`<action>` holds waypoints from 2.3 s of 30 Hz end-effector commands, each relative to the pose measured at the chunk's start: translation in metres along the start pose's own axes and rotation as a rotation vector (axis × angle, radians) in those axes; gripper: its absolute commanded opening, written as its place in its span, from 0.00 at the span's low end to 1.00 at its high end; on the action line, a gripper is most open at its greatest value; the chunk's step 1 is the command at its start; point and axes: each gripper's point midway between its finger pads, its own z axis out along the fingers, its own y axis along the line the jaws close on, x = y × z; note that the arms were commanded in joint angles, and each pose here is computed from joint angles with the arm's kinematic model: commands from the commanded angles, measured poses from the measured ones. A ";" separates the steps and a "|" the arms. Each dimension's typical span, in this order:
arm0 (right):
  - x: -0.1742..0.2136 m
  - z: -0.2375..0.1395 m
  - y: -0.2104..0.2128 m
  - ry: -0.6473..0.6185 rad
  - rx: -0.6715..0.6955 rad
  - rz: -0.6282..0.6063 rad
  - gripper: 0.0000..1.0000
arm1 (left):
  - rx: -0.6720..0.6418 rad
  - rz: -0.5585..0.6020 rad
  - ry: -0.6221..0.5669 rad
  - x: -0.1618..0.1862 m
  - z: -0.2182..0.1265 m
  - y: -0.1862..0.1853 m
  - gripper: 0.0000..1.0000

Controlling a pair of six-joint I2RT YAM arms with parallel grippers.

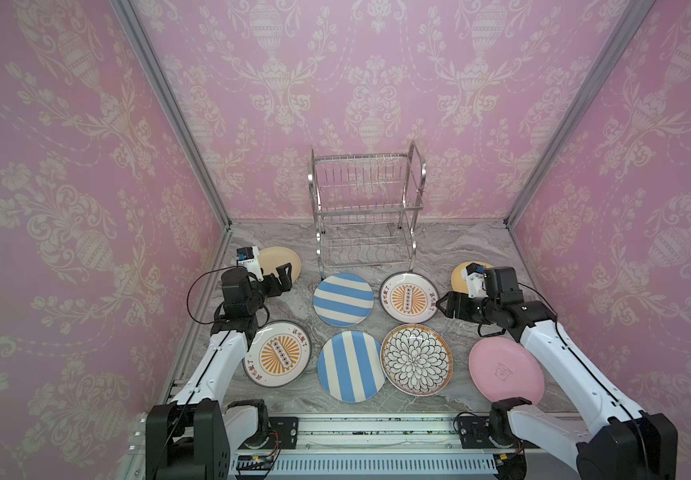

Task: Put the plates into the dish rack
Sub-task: 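Lower the right gripper onto the sunburst plate rim and close it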

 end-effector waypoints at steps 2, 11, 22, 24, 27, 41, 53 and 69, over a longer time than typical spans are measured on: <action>-0.004 0.016 -0.012 -0.042 0.032 0.110 0.70 | 0.084 -0.015 0.012 -0.009 -0.005 -0.024 0.99; -0.018 0.060 -0.029 -0.079 0.038 0.177 0.60 | 0.172 0.004 -0.011 -0.019 -0.004 -0.043 0.99; -0.024 0.104 -0.043 -0.056 0.021 0.217 0.52 | 0.229 0.040 -0.009 -0.025 -0.007 -0.059 0.99; -0.022 0.109 -0.044 -0.048 0.018 0.249 0.51 | 0.234 0.044 -0.009 -0.026 -0.007 -0.061 0.99; -0.020 0.116 -0.048 -0.045 0.014 0.261 0.49 | 0.241 0.045 -0.009 -0.028 -0.006 -0.062 0.99; -0.010 0.132 -0.053 -0.041 -0.020 0.299 0.39 | 0.243 0.042 -0.003 -0.027 -0.005 -0.063 0.99; -0.007 0.129 -0.059 -0.054 0.014 0.300 0.26 | 0.217 0.058 0.015 -0.018 -0.003 -0.056 0.99; -0.020 0.109 -0.062 -0.099 0.075 0.285 0.08 | 0.221 0.073 0.002 -0.017 -0.004 -0.057 0.99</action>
